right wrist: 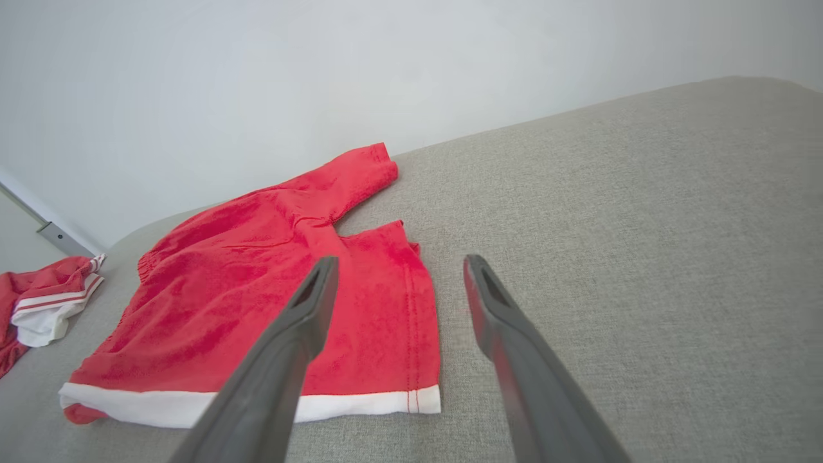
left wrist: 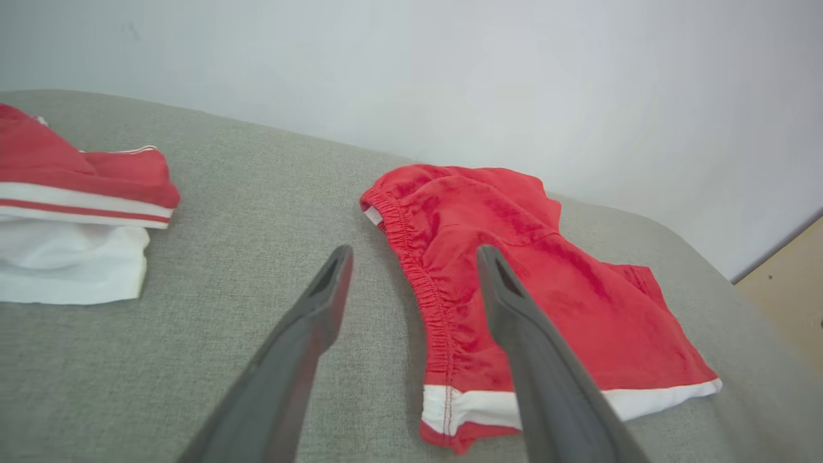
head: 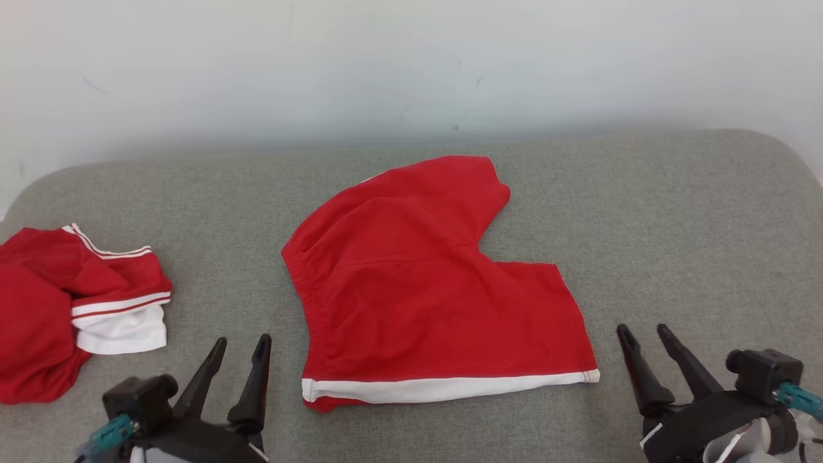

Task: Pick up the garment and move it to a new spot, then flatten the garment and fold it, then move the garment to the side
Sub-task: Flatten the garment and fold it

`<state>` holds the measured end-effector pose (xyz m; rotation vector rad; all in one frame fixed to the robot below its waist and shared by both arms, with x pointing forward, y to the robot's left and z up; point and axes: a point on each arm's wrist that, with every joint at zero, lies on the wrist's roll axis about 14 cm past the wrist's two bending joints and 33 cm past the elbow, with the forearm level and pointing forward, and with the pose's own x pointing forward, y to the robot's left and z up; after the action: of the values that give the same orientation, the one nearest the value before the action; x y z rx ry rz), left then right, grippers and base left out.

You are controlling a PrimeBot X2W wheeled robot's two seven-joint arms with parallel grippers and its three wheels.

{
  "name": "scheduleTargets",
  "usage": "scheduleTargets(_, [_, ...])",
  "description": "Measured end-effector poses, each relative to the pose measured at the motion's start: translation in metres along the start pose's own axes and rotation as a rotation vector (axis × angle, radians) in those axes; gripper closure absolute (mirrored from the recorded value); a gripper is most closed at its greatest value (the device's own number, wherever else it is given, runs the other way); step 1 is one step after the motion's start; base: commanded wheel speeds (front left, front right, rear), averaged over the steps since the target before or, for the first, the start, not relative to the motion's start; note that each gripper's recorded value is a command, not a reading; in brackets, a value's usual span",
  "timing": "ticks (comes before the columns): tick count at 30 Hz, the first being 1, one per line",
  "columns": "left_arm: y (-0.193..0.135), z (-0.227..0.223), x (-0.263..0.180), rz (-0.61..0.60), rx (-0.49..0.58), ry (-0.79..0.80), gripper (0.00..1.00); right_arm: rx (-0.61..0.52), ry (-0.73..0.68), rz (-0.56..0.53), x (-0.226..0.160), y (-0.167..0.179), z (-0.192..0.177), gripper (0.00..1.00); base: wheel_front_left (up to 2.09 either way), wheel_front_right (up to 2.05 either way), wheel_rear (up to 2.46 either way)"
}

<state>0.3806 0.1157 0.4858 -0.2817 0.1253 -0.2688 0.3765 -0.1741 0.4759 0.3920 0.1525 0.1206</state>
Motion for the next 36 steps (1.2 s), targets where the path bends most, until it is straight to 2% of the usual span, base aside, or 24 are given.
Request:
scheduleTargets(4, [0.009,-0.001,-0.010,0.039,-0.007,-0.009,0.00,0.001,-0.043,-0.013,-0.004,0.001,0.008,0.00,0.00,0.00,0.00])
scheduleTargets(11, [0.005,-0.003,-0.017,0.038,-0.005,-0.011,0.00,-0.029,-0.017,-0.027,-0.015,0.000,-0.003,0.00,0.00,0.00,0.00])
scheduleTargets(16, [-0.008,-0.030,-0.021,0.004,0.010,0.096,0.00,-0.055,0.079,-0.036,-0.017,-0.002,-0.024,0.00,0.00,0.00,0.00])
scheduleTargets(18, [-0.010,-0.047,-0.023,-0.027,0.091,0.176,0.00,-0.084,0.131,-0.042,-0.017,-0.004,-0.035,0.00,0.00,0.00,0.00])
scheduleTargets(24, [-0.009,-0.051,-0.005,-0.053,0.180,0.252,0.00,-0.172,0.213,-0.027,-0.002,-0.003,-0.044,0.00,0.00,0.00,0.00])
scheduleTargets(31, [-0.007,-0.079,0.003,-0.068,0.186,0.413,0.00,-0.226,0.283,-0.022,0.015,-0.001,-0.053,0.00,0.00,0.00,0.00])
scheduleTargets(36, [-0.004,-0.087,0.007,-0.061,0.183,0.461,0.00,-0.221,0.324,-0.024,0.019,-0.001,-0.062,0.00,0.00,0.00,0.00])
